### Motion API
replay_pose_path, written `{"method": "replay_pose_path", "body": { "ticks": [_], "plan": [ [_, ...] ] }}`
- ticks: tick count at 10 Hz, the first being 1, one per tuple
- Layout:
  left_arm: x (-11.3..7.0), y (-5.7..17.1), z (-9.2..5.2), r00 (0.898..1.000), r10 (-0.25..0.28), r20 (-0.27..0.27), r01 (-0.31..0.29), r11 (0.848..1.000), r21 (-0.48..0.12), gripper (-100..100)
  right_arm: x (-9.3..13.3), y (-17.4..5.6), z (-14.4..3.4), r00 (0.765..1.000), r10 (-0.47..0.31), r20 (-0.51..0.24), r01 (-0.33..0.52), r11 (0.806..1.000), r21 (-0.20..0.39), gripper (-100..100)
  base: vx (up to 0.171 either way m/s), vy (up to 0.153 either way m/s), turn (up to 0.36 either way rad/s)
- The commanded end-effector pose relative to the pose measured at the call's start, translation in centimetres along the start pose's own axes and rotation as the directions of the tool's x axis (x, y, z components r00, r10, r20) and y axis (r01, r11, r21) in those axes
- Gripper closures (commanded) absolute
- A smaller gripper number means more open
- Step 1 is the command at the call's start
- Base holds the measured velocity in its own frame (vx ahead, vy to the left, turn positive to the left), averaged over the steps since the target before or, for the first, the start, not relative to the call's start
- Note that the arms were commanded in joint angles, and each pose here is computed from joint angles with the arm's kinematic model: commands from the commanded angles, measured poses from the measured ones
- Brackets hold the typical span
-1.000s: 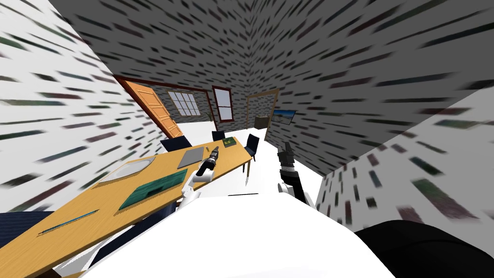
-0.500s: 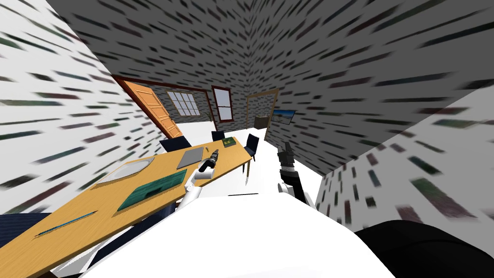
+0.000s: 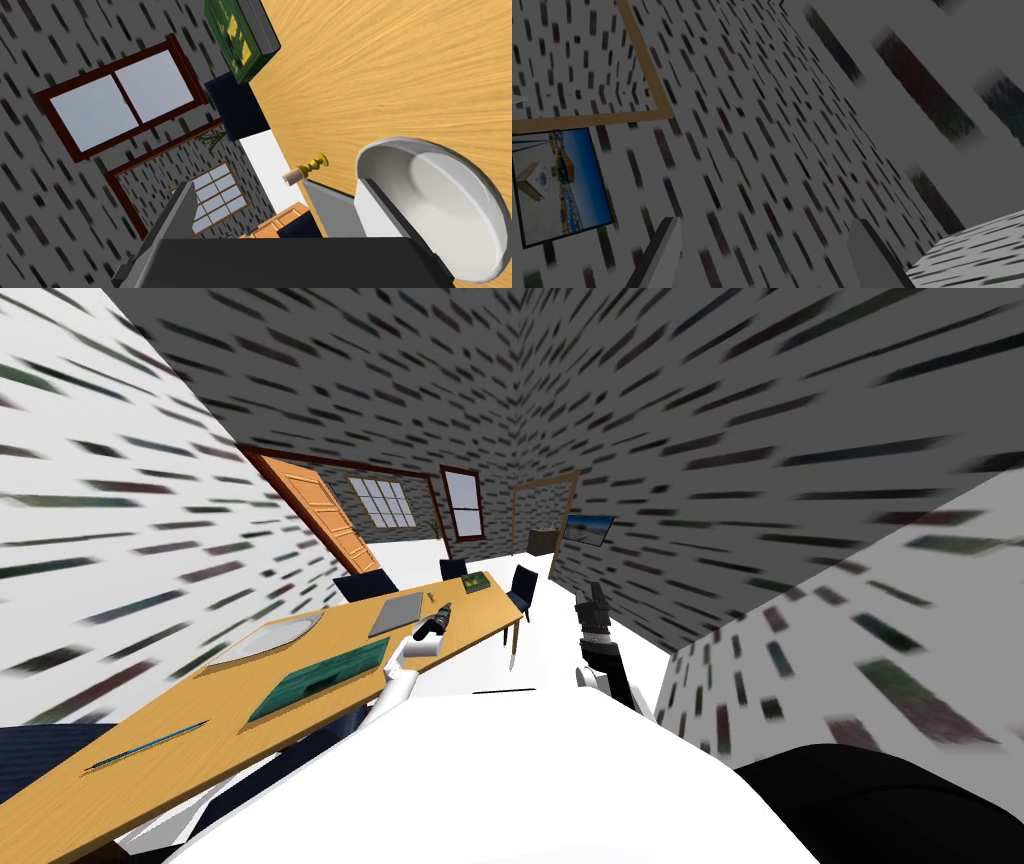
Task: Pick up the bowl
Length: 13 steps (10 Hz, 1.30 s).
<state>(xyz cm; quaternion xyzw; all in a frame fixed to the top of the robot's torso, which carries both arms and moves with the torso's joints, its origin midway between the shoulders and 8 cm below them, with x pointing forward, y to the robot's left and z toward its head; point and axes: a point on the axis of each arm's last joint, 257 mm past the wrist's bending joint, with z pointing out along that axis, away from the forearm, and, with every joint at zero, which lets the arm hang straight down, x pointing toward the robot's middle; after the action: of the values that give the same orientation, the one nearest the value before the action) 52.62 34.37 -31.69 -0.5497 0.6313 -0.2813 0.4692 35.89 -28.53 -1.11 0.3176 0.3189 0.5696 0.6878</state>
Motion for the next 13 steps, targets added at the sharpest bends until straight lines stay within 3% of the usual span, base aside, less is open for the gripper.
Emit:
{"method": "replay_pose_path", "body": {
  "ticks": [1,3,5,6,8,9,13],
  "plan": [
    [-0.4,1.9,0.6,1.000,0.001,0.001,-0.001,0.998,-0.068,-100,0.0,0.0,0.0,1.000,0.000,0.000,0.000,1.000,0.000,0,0.002,0.007,0.053],
    [-0.7,3.6,1.0,1.000,0.001,0.001,-0.001,0.992,-0.126,-100,0.0,0.0,0.0,1.000,0.000,0.000,0.000,1.000,0.000,0,0.027,0.004,0.079],
    [-1.5,6.4,1.6,1.000,-0.002,0.003,0.002,0.975,-0.222,-100,0.0,0.0,0.0,1.000,0.000,0.000,0.000,1.000,0.000,0,0.037,0.022,0.063],
    [-1.4,7.0,1.5,1.000,-0.002,0.001,0.003,0.972,-0.237,-100,0.0,0.0,0.0,1.000,0.000,0.000,0.000,1.000,0.000,0,0.035,0.037,0.022],
    [-2.1,9.8,1.7,1.000,-0.008,0.001,0.007,0.944,-0.331,-100,0.0,0.0,0.0,1.000,0.000,0.000,0.000,1.000,0.000,0,0.036,0.046,0.059],
    [-2.1,10.1,1.6,1.000,-0.008,0.000,0.007,0.941,-0.339,-100,0.0,0.0,0.0,1.000,0.000,0.000,0.000,1.000,0.000,0,0.037,0.033,0.027],
    [-3.2,15.3,0.9,1.000,-0.021,-0.004,0.016,0.865,-0.502,-100,0.0,0.0,0.0,1.000,0.000,0.000,0.000,1.000,0.000,0,0.058,0.043,0.049]
  ]
}}
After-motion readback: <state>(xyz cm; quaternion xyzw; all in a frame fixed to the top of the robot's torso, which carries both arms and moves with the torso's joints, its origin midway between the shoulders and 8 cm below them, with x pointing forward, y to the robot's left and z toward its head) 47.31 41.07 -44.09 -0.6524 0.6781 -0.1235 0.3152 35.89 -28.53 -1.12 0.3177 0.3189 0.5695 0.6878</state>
